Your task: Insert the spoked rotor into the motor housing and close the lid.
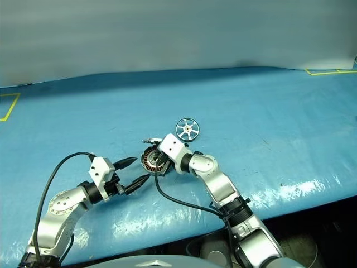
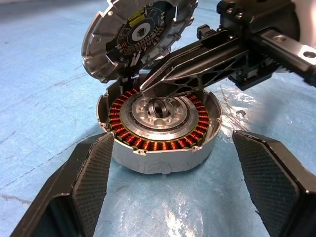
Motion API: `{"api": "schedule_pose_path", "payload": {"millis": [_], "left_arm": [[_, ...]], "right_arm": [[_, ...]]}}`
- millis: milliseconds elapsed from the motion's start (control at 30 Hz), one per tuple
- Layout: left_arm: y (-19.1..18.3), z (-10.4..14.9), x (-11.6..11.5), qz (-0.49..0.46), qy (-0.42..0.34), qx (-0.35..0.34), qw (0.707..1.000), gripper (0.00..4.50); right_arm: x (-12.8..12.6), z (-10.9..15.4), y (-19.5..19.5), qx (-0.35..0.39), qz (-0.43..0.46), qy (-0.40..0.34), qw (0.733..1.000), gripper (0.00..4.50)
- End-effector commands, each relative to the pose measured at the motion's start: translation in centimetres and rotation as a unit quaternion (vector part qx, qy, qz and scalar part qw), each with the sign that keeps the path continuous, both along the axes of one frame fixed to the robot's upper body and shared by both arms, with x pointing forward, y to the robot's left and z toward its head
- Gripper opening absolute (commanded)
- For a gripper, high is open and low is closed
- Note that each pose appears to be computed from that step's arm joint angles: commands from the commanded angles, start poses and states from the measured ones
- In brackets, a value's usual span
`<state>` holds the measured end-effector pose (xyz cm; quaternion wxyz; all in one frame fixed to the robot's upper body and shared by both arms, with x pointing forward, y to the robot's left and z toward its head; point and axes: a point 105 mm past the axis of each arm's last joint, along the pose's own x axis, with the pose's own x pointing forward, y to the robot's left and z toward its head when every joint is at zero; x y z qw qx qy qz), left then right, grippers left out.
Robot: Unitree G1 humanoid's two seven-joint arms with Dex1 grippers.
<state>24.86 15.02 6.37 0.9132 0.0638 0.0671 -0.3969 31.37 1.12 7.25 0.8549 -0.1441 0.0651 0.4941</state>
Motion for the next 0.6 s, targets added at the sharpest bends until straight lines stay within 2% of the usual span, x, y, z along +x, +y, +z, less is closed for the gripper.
{"api": "schedule_pose_path", "payload": {"millis": [33, 267, 500, 600], "left_arm": [[-0.1, 0.6, 0.3, 0.000, -0.019, 0.000, 1.000, 4.13], [-0.2, 0.6, 0.1, -0.001, -0.018, -0.001, 1.000, 4.13], [-0.1, 0.6, 0.1, 0.000, -0.020, 0.001, 1.000, 4.13], [-0.1, 0.6, 0.1, -0.002, -0.020, 0.002, 1.000, 4.13]], "right_arm": [[0.1, 0.8, 0.6, 0.008, 0.009, -0.018, 1.000, 0.02], [-0.4, 0.6, 1.0, 0.016, 0.013, -0.009, 1.000, 0.02], [-0.8, -1.4, 1.2, -0.058, 0.025, -0.046, 0.997, 0.02], [-1.2, -1.0, 1.7, -0.034, 0.031, -0.038, 0.998, 0.02]]}}
